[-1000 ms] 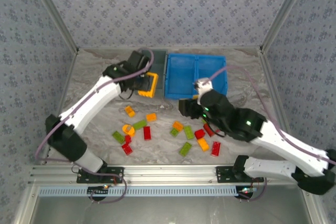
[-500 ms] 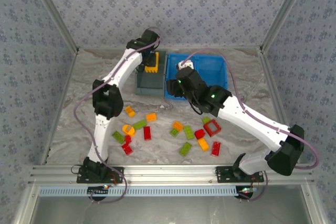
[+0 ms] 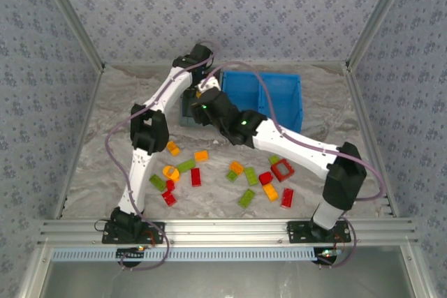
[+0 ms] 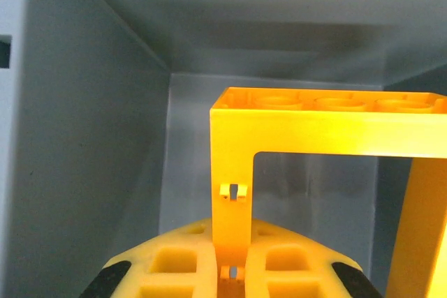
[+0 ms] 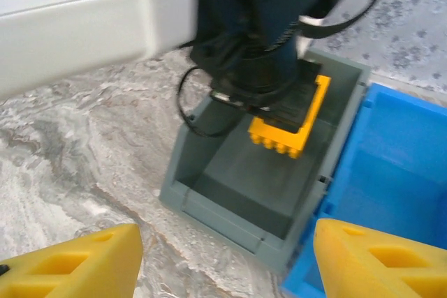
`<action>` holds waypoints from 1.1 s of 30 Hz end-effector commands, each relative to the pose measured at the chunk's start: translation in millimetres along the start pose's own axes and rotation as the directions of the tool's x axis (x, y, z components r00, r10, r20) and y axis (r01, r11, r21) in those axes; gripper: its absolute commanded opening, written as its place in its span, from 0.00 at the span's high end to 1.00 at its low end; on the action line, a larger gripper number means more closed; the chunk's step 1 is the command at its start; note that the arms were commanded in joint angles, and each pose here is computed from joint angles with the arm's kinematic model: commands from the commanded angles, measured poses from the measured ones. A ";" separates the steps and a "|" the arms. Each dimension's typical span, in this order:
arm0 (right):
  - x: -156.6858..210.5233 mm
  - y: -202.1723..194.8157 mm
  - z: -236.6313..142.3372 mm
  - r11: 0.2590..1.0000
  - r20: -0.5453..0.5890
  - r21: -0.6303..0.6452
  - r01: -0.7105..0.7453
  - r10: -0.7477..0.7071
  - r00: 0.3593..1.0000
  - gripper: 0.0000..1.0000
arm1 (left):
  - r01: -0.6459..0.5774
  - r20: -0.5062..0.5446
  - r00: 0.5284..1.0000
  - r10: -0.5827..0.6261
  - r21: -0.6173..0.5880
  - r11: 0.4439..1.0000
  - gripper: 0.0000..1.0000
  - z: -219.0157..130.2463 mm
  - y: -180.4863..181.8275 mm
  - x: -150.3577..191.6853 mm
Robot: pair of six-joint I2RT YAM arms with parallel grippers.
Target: Sort the legos into containers by color
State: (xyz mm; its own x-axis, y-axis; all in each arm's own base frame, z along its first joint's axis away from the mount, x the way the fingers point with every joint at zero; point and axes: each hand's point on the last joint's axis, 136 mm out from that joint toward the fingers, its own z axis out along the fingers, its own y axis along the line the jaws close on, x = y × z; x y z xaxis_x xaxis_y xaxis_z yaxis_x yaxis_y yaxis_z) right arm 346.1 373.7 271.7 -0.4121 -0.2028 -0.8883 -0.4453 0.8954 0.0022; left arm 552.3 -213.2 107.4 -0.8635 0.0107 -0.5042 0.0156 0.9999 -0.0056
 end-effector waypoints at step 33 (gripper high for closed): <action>-21.4 -64.3 -82.5 0.960 0.132 0.238 -0.148 0.119 0.984 0.30 | 0.108 0.128 0.982 -0.137 0.214 0.971 0.50 -90.4 -27.5 -34.9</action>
State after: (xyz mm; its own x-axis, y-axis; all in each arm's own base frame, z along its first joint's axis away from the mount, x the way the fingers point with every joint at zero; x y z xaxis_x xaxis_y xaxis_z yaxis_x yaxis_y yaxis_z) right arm 324.5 321.4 308.4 -0.3804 -0.1022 -0.9192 -0.2867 0.9579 0.0122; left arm 542.4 -235.8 120.0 -0.8672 -0.0704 -0.4929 0.0156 0.9856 -0.1683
